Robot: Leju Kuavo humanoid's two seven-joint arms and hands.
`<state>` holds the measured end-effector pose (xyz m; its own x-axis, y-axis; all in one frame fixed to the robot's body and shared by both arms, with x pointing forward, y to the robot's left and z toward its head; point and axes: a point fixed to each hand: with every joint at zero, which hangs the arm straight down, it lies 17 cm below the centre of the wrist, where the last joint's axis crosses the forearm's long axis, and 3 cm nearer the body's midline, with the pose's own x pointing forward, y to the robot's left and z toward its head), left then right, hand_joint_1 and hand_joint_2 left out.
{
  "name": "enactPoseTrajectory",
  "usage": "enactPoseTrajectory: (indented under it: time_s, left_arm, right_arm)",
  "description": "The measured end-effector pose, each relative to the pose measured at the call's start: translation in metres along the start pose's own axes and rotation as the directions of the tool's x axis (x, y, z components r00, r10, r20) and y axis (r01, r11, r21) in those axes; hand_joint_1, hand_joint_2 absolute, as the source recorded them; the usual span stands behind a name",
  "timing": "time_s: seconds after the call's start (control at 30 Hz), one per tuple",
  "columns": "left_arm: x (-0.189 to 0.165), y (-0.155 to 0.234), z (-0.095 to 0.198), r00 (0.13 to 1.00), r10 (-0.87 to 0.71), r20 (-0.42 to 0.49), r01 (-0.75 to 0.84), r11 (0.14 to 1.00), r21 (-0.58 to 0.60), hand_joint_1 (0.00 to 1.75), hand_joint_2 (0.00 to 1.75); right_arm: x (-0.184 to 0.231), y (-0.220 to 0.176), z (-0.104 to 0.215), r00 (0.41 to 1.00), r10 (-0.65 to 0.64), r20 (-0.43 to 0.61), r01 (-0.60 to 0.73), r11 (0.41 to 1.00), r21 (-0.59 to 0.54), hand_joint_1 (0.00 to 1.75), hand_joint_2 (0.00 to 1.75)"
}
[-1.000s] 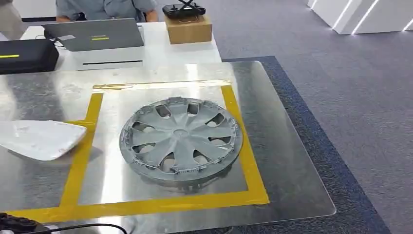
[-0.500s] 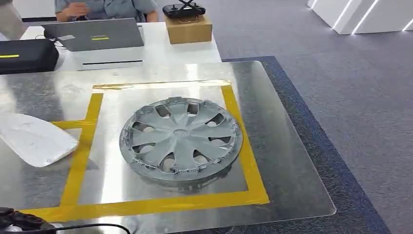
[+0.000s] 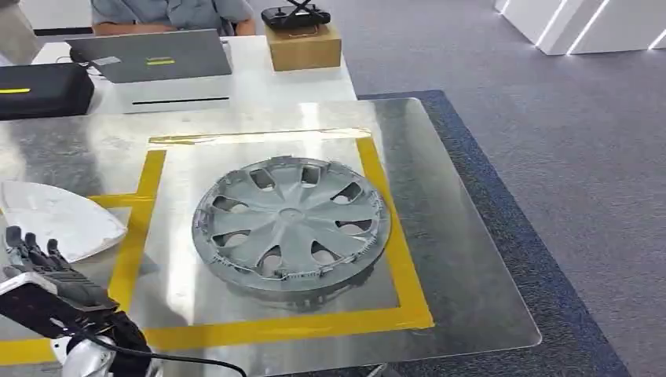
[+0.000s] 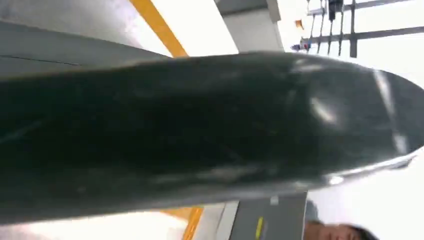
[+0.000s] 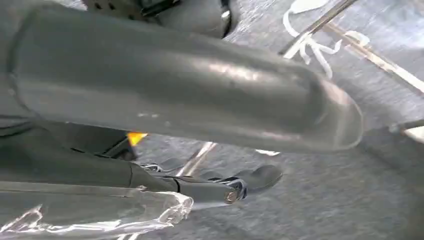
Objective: Take the parts from the cabinet and place them on the table.
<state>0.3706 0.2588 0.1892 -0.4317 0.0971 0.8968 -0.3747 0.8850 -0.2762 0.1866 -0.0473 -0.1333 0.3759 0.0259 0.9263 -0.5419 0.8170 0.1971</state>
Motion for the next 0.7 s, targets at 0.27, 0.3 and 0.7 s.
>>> enactPoseTrajectory:
  time_s: [0.27, 0.3, 0.7]
  left_arm:
    - [-0.016, -0.046, 0.024, 0.999, -0.033, -0.039, 0.025, 0.980, -0.197, 0.00, 0.00]
    - [-0.017, -0.050, 0.026, 0.999, -0.038, -0.039, 0.028, 0.975, -0.220, 0.00, 0.00]
    - [-0.024, -0.069, 0.038, 0.997, -0.072, -0.035, 0.057, 0.946, -0.318, 0.00, 0.00]
  right_arm:
    - [0.049, -0.049, 0.006, 0.984, 0.084, 0.157, -0.064, 0.990, -0.126, 0.00, 0.00]
    - [0.059, -0.052, 0.005, 0.978, 0.094, 0.185, -0.070, 0.988, -0.134, 0.00, 0.00]
    - [0.092, -0.073, 0.020, 0.956, 0.129, 0.262, -0.074, 0.975, -0.211, 0.00, 0.00]
